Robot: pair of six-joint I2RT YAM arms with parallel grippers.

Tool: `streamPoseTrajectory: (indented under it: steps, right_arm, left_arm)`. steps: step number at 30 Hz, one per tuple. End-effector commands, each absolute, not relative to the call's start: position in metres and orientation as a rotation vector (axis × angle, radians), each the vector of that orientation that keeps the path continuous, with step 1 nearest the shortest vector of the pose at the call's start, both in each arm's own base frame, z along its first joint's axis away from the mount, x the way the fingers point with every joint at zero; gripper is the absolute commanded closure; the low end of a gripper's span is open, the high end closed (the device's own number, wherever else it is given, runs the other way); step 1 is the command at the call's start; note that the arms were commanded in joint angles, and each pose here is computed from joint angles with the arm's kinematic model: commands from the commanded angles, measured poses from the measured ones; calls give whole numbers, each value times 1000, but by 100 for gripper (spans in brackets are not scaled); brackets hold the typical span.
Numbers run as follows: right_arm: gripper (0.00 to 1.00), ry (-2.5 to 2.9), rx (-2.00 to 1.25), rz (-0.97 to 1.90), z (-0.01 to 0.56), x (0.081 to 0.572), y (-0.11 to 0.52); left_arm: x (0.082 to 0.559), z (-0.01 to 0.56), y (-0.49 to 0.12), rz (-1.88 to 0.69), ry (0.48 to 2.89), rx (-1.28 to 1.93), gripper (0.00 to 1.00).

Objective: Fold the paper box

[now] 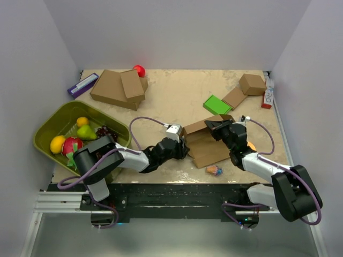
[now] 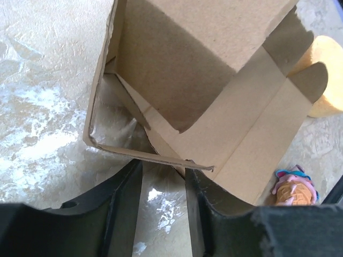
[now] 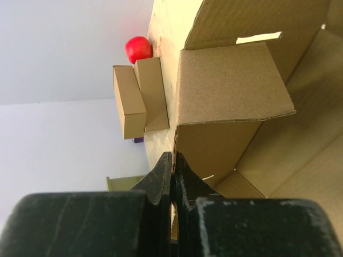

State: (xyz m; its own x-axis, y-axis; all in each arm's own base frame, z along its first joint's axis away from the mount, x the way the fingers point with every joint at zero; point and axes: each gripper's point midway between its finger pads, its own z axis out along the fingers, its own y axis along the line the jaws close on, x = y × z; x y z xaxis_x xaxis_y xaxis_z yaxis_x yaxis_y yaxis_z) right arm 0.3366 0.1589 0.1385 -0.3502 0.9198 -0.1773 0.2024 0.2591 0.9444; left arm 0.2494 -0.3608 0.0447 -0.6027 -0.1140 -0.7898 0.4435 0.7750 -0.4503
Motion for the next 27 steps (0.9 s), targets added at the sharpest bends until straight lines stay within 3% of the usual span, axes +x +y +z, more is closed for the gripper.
streamPoseTrajectory:
  steps: [1, 17, 27]
  right_arm:
    - [100, 1712, 1025, 1154, 145, 334, 158]
    - [100, 1705, 1023, 1143, 149, 336, 157]
    - [100, 1692, 1033, 1156, 153, 336, 156]
  left_arm:
    - [257, 44, -359, -742, 2071, 265, 63]
    - [232, 5, -335, -692, 2210, 307, 67]
    - [225, -23, -317, -597, 2287, 299, 63]
